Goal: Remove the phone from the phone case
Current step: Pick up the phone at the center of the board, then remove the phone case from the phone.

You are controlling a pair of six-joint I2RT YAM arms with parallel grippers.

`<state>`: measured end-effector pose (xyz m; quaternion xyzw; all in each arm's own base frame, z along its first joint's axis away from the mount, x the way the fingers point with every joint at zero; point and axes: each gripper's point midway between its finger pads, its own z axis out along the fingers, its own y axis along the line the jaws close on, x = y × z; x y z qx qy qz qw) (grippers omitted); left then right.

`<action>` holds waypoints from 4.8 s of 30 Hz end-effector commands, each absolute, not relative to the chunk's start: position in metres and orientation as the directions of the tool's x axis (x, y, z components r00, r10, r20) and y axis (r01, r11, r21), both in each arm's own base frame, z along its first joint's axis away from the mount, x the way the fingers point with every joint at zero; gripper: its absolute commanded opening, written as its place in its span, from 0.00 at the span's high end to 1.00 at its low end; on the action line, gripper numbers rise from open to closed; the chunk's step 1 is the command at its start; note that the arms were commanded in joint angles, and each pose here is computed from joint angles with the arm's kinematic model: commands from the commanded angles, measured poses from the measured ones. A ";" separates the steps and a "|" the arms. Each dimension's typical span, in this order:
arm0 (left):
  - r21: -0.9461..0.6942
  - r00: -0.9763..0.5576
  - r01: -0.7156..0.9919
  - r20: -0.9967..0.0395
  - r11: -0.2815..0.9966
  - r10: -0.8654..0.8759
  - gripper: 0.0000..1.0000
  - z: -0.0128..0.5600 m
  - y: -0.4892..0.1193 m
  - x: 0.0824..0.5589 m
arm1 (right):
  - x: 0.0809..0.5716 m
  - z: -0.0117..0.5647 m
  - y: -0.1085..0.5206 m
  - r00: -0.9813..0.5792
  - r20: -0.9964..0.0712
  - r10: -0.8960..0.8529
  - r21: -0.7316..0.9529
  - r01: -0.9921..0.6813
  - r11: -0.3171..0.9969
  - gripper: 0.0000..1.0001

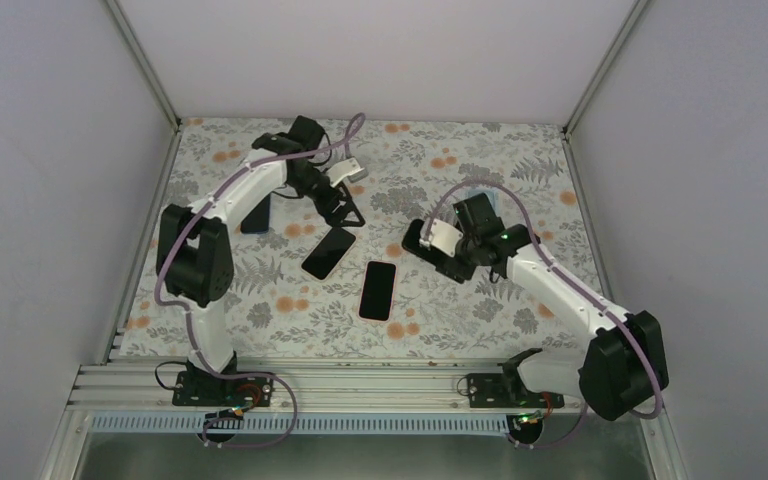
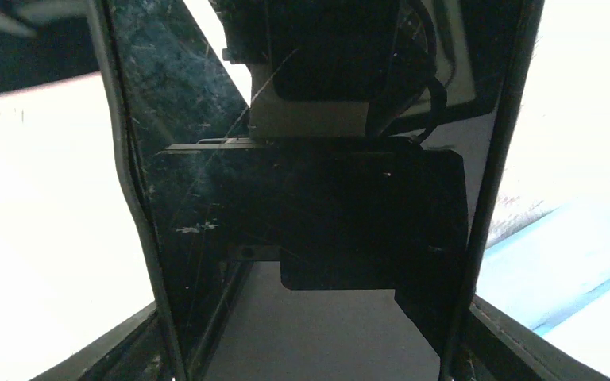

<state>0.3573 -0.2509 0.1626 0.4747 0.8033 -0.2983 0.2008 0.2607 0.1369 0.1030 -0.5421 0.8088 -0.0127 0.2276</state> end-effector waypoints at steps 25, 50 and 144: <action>-0.697 -0.676 0.688 -0.511 0.204 0.531 0.16 0.195 -0.305 0.349 | 0.343 0.206 0.265 -0.051 -0.604 -0.795 -0.555 -0.689 0.466 0.41; -0.290 -0.294 0.949 -0.655 0.127 0.696 0.98 0.221 -0.282 0.305 | 0.271 0.206 0.244 -0.144 -0.654 -0.742 -0.010 -0.980 0.199 0.00; -0.089 -0.045 0.996 -0.666 -0.020 0.744 0.98 0.252 -0.296 0.236 | 0.269 0.155 0.224 -0.223 -0.577 -0.785 0.218 -0.969 0.115 0.14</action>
